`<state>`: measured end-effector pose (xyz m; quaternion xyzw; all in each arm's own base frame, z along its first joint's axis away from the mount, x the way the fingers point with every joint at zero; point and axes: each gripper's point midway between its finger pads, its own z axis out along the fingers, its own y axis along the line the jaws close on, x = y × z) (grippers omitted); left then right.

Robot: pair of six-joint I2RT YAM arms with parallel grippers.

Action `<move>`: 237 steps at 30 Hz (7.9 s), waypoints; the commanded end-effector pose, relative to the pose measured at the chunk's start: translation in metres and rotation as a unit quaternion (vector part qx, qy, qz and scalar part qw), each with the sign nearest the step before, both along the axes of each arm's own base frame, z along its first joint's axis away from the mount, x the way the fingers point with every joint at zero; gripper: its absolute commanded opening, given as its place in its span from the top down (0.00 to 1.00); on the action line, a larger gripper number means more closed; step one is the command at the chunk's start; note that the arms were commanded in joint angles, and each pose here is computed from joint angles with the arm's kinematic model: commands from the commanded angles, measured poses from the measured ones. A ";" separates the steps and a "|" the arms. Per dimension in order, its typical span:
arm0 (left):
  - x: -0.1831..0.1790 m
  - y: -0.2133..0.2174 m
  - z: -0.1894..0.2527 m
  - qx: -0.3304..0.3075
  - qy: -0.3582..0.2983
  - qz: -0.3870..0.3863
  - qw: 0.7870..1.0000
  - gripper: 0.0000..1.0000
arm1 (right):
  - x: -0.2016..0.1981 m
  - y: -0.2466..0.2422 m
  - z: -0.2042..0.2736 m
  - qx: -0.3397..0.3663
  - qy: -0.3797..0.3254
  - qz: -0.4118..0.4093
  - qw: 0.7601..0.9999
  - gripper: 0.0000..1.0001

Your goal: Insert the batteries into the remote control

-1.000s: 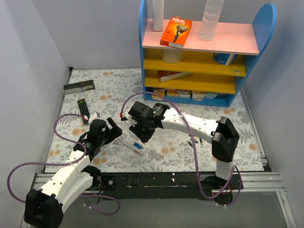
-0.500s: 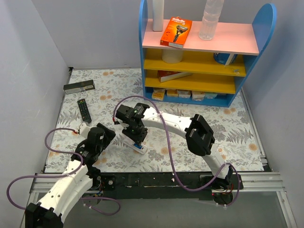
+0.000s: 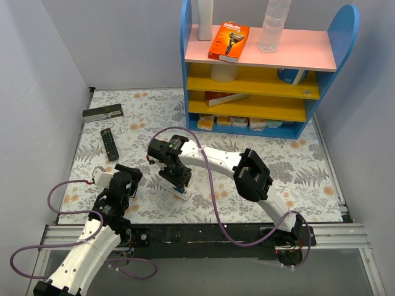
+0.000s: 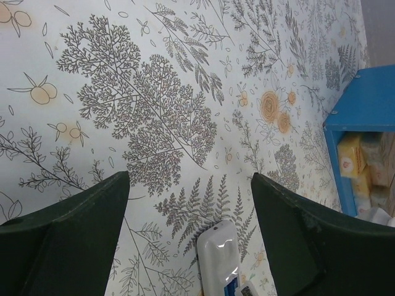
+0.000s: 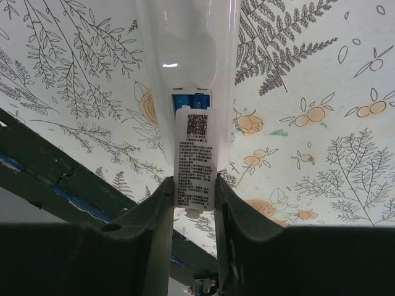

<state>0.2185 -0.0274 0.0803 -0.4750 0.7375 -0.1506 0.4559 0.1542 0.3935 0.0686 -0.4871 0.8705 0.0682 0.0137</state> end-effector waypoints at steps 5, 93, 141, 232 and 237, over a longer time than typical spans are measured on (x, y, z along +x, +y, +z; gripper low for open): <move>0.002 0.004 -0.005 0.007 0.001 0.009 1.000 0.20 | 0.002 0.009 0.002 0.007 -0.004 -0.010 1.000 0.99; 0.004 -0.014 -0.009 -0.001 -0.002 -0.044 0.999 0.20 | 0.025 0.040 0.008 0.073 -0.040 -0.010 0.996 0.84; -0.002 -0.166 0.136 -0.163 -0.250 -0.450 0.842 0.57 | 0.028 0.013 0.147 0.427 -0.232 0.027 0.873 0.90; 0.007 -0.160 0.151 -0.334 -0.232 -0.356 0.842 1.00 | 0.034 0.003 0.151 0.521 -0.334 0.041 0.784 0.60; 0.006 -0.160 0.151 -0.334 -0.233 -0.356 0.841 1.00 | 0.028 0.005 0.151 0.529 -0.323 0.053 0.783 0.65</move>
